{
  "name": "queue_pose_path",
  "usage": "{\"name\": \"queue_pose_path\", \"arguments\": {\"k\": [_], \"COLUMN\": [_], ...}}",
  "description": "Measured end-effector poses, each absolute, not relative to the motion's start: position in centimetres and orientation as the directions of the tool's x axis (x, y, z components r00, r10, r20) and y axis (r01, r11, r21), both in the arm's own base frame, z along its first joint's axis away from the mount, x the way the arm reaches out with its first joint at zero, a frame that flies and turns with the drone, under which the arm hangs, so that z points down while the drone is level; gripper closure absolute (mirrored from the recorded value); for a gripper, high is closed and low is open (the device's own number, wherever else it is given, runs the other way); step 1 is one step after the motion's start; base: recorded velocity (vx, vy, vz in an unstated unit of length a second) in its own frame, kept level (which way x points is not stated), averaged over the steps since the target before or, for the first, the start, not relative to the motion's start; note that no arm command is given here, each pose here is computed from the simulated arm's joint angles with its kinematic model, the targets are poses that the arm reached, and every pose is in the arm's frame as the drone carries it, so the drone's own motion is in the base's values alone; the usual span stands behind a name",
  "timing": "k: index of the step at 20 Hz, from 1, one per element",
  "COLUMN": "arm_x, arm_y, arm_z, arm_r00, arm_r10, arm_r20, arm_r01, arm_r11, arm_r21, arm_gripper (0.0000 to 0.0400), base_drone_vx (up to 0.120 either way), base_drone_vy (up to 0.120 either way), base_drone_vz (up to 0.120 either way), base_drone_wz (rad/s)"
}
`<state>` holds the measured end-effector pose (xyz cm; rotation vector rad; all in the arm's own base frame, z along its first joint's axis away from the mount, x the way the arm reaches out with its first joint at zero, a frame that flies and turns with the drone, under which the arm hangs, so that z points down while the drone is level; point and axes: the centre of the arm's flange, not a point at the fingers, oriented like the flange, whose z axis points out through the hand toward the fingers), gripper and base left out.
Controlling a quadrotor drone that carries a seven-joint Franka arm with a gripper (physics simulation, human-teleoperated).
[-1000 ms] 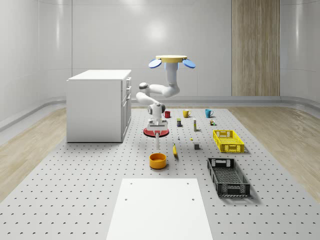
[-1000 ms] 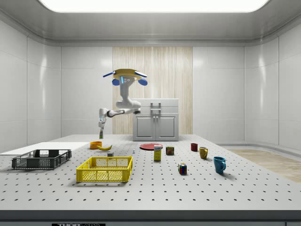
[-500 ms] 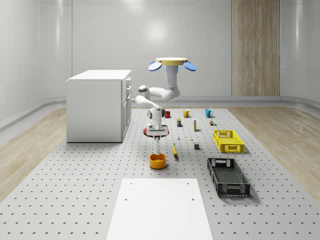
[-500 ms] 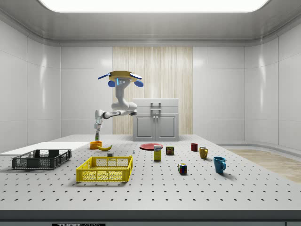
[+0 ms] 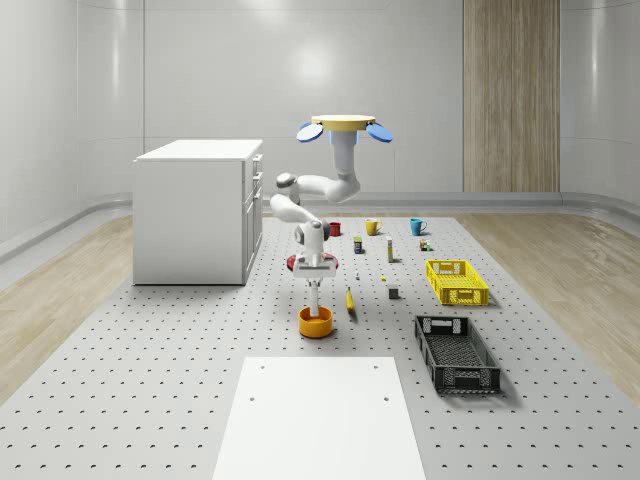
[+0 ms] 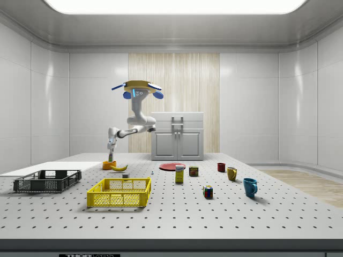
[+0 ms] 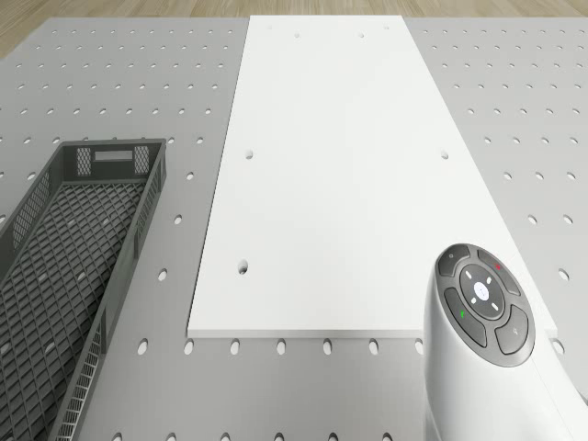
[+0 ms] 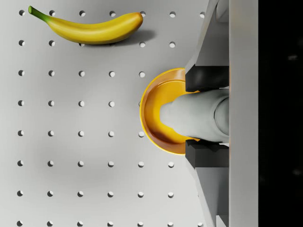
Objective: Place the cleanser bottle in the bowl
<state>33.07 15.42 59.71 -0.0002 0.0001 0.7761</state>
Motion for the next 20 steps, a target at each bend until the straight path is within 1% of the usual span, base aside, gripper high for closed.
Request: {"name": "queue_pose_path", "arguments": {"k": [13, 14, 15, 16, 18, 20], "arm_x": [33.07, 33.07, 33.07, 33.07, 33.07, 33.07], "arm_y": [15.4, 15.4, 15.4, 15.4, 15.4, 15.4], "arm_z": [63.8, 64.0, 64.1, 64.2, 64.1, 63.6], "arm_r00": [0.713, 0.712, 0.711, 0.711, 0.709, 0.709], "arm_r10": [0.701, 0.702, 0.703, 0.703, 0.705, 0.706], "arm_r20": [0.0, 0.001, 0.001, 0.001, 0.002, 0.002], "arm_r01": [-0.701, -0.702, -0.703, -0.703, -0.705, -0.706], "arm_r11": [0.713, 0.712, 0.711, 0.711, 0.709, 0.709], "arm_r21": [0.0, 0.0, 0.0, 0.0, 0.0, 0.001], "arm_gripper": [0.0254, 0.0198, 0.0154, 0.012, 0.0073, 0.0044], "base_drone_vx": [0.0, 0.0, 0.0, 0.0, 0.0, 0.0], "base_drone_vy": [0.0, 0.0, 0.0, 0.0, 0.0, 0.0], "base_drone_vz": [0.0, 0.0, 0.0, 0.0, 0.0, 0.0], "base_drone_wz": [0.0, 0.0, 0.0, 0.0, 0.0, 0.0]}}
